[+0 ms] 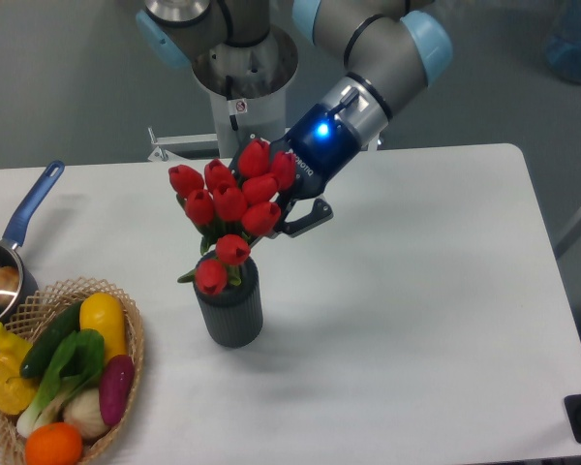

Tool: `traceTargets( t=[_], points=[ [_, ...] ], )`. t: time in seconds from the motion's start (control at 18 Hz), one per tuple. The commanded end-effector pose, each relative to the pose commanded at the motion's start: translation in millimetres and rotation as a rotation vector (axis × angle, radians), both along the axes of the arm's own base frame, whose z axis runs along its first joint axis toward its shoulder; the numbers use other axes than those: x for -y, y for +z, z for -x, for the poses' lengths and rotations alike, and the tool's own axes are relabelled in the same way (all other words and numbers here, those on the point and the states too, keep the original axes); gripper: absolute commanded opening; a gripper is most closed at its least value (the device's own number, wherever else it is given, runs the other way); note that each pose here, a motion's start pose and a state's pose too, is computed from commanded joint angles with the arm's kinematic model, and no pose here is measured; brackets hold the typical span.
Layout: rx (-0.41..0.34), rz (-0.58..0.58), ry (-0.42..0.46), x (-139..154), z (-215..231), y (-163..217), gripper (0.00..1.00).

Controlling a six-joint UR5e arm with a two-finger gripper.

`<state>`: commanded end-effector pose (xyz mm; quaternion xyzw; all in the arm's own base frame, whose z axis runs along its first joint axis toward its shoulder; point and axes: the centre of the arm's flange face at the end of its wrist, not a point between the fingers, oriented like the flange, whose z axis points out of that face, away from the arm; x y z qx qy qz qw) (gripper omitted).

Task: Pick up the flowers from the vase
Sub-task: 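Lift the gripped tulip bunch up out of the grey vase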

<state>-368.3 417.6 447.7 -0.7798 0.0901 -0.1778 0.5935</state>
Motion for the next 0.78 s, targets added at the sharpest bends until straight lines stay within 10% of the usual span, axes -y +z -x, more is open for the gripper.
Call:
traceTargets(
  t=[0.78],
  points=[
    [0.05, -0.006, 0.013, 3, -7, 7, 0.43]
  ],
)
